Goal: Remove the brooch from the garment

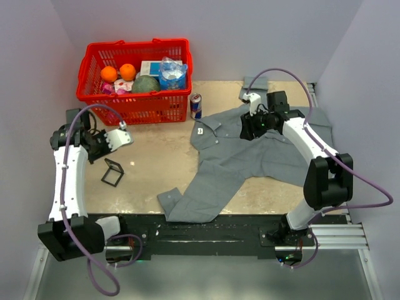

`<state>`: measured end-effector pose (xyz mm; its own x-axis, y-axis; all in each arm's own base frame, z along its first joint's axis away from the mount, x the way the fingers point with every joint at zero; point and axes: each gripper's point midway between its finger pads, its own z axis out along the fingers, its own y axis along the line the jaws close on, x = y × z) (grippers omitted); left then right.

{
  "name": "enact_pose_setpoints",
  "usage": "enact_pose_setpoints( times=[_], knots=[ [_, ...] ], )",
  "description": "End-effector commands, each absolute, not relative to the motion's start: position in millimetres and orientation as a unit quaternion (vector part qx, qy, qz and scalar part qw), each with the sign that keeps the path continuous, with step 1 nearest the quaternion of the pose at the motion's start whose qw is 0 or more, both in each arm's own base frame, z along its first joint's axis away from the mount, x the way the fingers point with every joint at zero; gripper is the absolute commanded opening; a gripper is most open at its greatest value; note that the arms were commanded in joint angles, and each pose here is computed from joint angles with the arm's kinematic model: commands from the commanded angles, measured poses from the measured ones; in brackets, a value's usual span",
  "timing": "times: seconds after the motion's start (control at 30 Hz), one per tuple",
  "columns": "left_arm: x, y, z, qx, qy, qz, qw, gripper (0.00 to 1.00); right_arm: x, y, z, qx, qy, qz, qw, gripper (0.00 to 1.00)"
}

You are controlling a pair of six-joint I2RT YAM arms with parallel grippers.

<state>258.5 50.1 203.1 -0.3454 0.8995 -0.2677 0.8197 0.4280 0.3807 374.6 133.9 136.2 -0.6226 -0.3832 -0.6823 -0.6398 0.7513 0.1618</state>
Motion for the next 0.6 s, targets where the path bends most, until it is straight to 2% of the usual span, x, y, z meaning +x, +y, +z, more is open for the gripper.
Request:
enact_pose_setpoints(
  times=[0.0, 0.2, 0.37, 0.57],
  knots=[
    [244, 86, 182, 0.578, 0.783, 0.111, 0.201, 0.0, 394, 152, 170, -0.292, 0.853, 0.227, 0.368, 0.53],
    [232, 76, 136, 0.649, 0.734, 0.046, 0.198, 0.0, 390, 154, 169, -0.299, 0.854, 0.224, 0.363, 0.53],
    [236, 70, 109, 0.704, 0.674, 0.069, 0.213, 0.0, 381, 153, 170, -0.311, 0.853, 0.216, 0.36, 0.53],
    [254, 69, 96, 0.711, 0.651, 0.104, 0.246, 0.0, 379, 150, 175, -0.326, 0.855, 0.202, 0.35, 0.53]
  ],
)
